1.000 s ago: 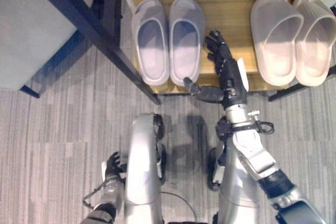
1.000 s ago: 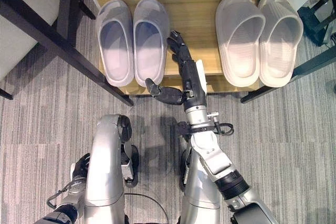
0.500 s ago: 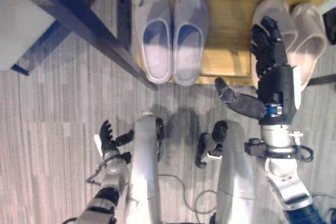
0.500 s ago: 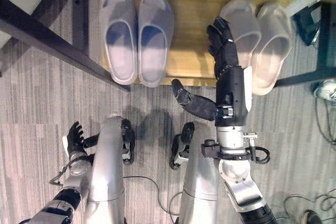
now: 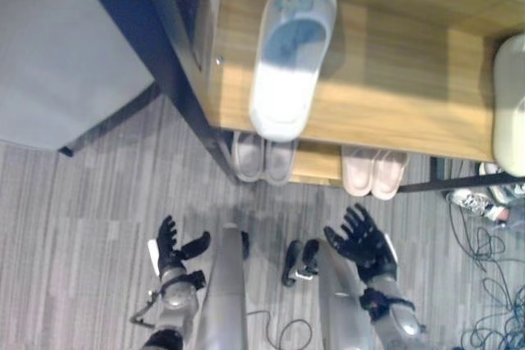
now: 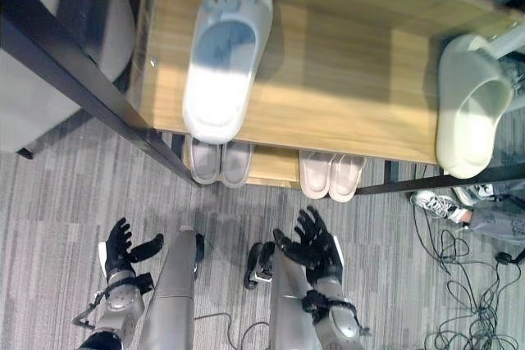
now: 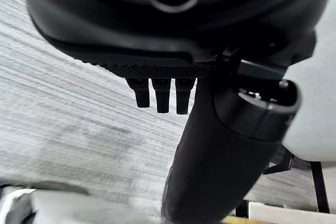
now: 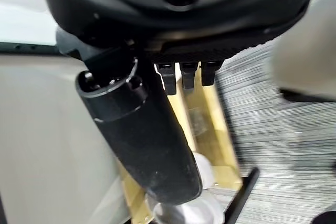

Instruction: Arrange the slippers neatly on the shoe rack.

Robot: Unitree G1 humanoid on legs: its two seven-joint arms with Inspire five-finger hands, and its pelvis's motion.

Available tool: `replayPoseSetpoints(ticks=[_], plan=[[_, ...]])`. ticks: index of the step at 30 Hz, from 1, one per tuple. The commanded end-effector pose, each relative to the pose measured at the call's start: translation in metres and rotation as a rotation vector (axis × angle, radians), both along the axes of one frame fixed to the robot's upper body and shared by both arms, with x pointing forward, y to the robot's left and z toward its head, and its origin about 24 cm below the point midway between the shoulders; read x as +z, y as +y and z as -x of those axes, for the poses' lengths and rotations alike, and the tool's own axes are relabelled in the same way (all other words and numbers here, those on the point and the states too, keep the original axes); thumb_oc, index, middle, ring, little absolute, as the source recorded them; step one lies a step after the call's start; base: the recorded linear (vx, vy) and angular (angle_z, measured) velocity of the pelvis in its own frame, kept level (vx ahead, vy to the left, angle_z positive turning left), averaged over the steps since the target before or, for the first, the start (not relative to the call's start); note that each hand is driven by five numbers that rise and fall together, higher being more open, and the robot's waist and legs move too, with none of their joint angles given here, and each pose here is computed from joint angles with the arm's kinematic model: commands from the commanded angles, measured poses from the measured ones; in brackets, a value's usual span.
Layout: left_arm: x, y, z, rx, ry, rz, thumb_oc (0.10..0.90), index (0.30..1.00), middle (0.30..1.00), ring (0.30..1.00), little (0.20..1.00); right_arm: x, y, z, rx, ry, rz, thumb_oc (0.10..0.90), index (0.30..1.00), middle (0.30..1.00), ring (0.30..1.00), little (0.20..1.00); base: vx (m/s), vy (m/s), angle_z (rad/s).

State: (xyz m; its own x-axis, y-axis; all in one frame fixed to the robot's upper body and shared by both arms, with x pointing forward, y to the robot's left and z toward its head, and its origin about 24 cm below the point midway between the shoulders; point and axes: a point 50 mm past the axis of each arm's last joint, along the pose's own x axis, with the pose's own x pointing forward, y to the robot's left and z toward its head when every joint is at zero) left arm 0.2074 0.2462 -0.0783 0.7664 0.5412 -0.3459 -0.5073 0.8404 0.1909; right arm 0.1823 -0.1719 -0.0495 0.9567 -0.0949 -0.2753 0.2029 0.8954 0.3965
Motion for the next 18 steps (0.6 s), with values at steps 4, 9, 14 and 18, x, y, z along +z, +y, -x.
replayPoseSetpoints(ticks=[4,9,14,18], plan=[[0.008,-0.011,0.005,-0.375,0.022,-0.268,0.800,0.900,0.900,0.900,0.900,-0.023,-0.051,0.015,-0.265,0.090,0.026,0.800,0.900,0.900,0.900,0.900,0.07,0.039,0.01],[-0.006,-0.020,0.027,-0.476,0.090,-0.241,0.800,0.900,0.900,0.900,0.900,-0.067,-0.088,0.060,-0.335,0.432,0.211,0.800,0.900,0.900,0.900,0.900,0.16,-0.062,0.02],[-0.010,-0.043,0.035,-0.738,0.130,-0.298,0.800,0.900,0.900,0.900,0.900,-0.084,-0.109,0.095,-0.436,0.625,0.218,0.800,0.900,0.900,0.900,0.900,0.12,-0.081,-0.01],[0.011,-0.072,0.028,-0.967,0.021,-0.236,0.800,0.900,0.900,0.900,0.900,-0.089,-0.113,0.113,-0.466,0.690,0.194,0.800,0.900,0.900,0.900,0.900,0.04,-0.171,-0.04]])
